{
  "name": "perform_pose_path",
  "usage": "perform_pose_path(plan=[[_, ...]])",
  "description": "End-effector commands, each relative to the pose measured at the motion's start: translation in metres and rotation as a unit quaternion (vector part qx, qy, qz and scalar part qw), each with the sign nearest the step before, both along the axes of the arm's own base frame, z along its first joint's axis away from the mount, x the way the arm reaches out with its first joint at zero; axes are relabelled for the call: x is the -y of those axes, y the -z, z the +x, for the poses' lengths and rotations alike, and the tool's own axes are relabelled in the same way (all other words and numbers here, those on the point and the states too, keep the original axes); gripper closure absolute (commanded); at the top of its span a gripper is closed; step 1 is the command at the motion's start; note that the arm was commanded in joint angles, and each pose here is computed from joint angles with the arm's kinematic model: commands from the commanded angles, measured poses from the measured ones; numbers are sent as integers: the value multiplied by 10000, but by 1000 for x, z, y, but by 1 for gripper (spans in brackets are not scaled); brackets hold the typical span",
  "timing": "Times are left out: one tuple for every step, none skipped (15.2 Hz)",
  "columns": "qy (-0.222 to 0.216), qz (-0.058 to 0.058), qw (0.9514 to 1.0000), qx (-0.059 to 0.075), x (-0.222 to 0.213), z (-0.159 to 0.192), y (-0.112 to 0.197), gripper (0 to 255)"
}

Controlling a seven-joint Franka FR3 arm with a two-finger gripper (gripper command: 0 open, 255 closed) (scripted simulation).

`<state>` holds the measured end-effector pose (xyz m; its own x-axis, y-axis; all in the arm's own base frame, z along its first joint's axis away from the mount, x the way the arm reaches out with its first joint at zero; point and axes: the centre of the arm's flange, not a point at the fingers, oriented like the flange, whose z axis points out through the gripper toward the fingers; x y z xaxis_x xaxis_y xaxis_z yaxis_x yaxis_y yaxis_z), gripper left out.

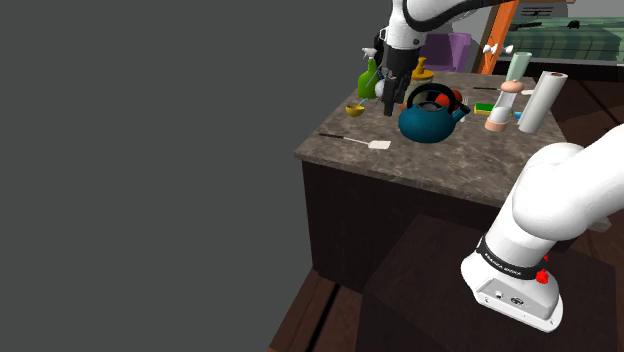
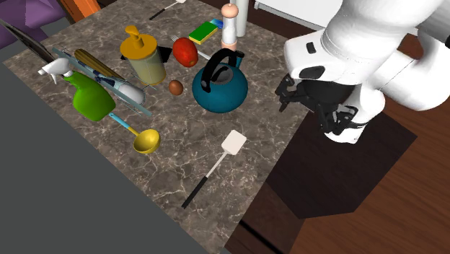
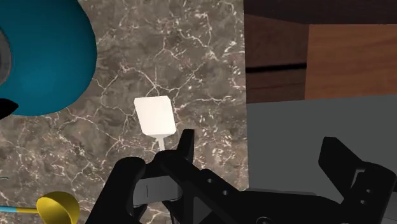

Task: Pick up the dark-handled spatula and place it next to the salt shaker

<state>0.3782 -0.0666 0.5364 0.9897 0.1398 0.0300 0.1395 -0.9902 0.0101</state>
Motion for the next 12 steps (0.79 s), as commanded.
perform_pose_path(plan=[[-60, 5, 10000, 26, 10, 17, 15, 0], [-88, 9, 10000, 34, 15, 26, 23, 0], [-116, 14, 9999, 42, 20, 35, 31, 0], [-145, 18, 9999, 50, 25, 44, 39, 0], [-173, 23, 9998, 57, 30, 53, 47, 0], [-201, 27, 9998, 65, 35, 62, 55, 0], [-229, 32, 9997, 73, 40, 72, 63, 0], [-257, 37, 9996, 81, 45, 81, 71, 0], [-285, 41, 9995, 89, 49, 90, 78, 0], [-313, 46, 9995, 96, 54, 100, 86, 0], [-341, 50, 9994, 104, 59, 109, 94, 0], [-369, 55, 9992, 112, 63, 119, 102, 0]])
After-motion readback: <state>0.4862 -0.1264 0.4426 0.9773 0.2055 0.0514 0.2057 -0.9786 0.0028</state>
